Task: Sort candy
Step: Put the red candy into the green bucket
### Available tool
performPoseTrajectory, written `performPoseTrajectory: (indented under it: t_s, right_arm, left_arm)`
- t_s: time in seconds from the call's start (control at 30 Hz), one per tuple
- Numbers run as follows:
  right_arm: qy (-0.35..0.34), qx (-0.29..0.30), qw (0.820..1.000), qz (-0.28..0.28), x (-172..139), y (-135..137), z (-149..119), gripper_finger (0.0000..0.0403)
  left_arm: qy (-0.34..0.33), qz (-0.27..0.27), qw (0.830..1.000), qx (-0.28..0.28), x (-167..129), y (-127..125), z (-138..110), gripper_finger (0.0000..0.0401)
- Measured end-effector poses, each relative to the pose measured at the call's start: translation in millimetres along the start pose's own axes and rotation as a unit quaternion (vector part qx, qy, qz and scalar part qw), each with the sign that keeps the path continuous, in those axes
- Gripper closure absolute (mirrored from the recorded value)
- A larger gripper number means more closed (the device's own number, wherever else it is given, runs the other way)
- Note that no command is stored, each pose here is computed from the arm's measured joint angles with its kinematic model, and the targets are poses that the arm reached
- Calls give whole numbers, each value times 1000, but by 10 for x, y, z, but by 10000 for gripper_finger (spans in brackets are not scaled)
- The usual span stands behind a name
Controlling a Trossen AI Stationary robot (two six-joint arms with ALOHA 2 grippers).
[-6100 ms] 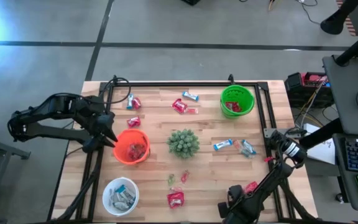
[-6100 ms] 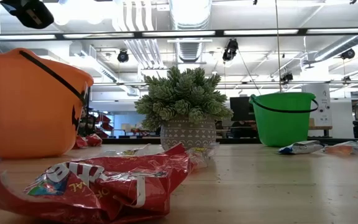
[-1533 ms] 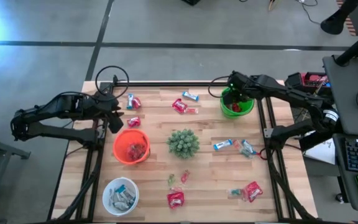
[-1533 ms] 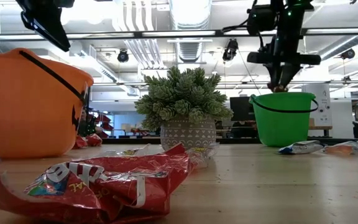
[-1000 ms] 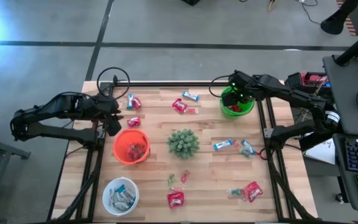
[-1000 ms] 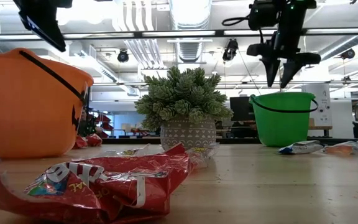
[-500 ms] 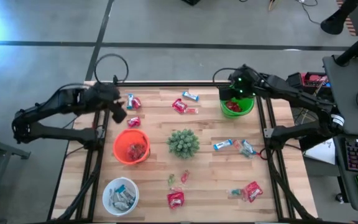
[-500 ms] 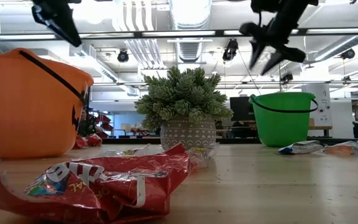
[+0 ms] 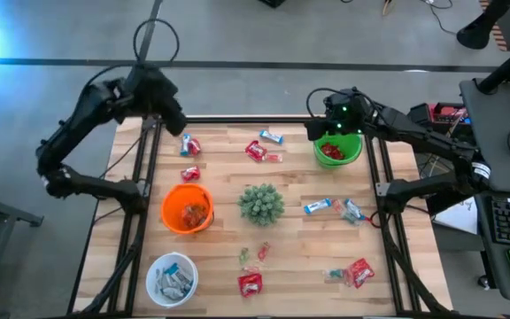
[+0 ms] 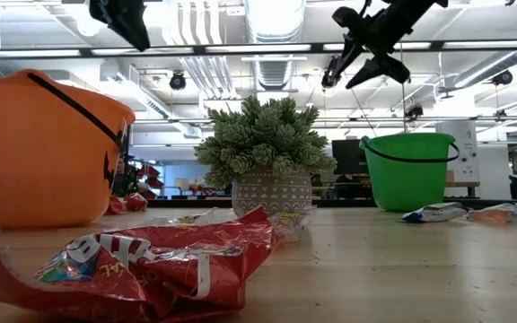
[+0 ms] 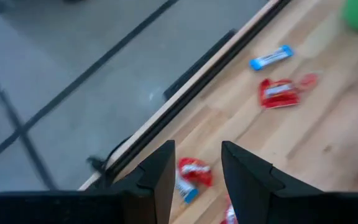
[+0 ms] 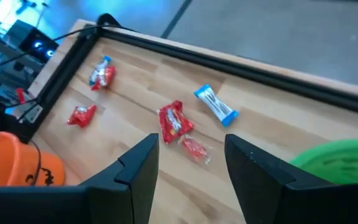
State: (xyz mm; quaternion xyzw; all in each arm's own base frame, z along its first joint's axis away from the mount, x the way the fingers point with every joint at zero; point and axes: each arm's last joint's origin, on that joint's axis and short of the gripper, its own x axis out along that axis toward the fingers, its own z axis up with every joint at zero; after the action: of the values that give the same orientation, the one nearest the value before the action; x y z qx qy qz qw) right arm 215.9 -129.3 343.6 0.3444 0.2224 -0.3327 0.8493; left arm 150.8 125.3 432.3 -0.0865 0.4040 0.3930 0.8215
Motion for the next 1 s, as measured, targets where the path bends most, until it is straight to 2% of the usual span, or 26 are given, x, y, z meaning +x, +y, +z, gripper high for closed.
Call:
performPoseTrajectory:
  t_s: [0.13, 0.33, 0.6, 0.77, 0.9, 1.0]
  right_arm:
    - [-16, -14, 1000, 13, -75, 57, 84, 229]
    - [-31, -47, 998, 21, -144, 103, 154, 229]
    - [-30, -61, 998, 19, -131, 104, 158, 229]
    - [-20, -61, 998, 14, -55, 103, 156, 229]
    - [-12, -63, 998, 9, 31, 117, 177, 229]
    - [-9, -67, 998, 4, 79, 130, 197, 229]
  left_arm:
    - [47, 21, 998, -44, 122, 246, 104, 288]
    - [64, -64, 993, -79, 451, 491, 193, 288]
    - [82, -139, 986, -46, 1048, 422, 373, 288]
    - [71, -190, 979, -31, 1265, 373, 457, 288]
    - [60, -250, 966, -7, 1395, 293, 527, 288]
    - [39, -307, 951, 0, 1428, 259, 612, 288]
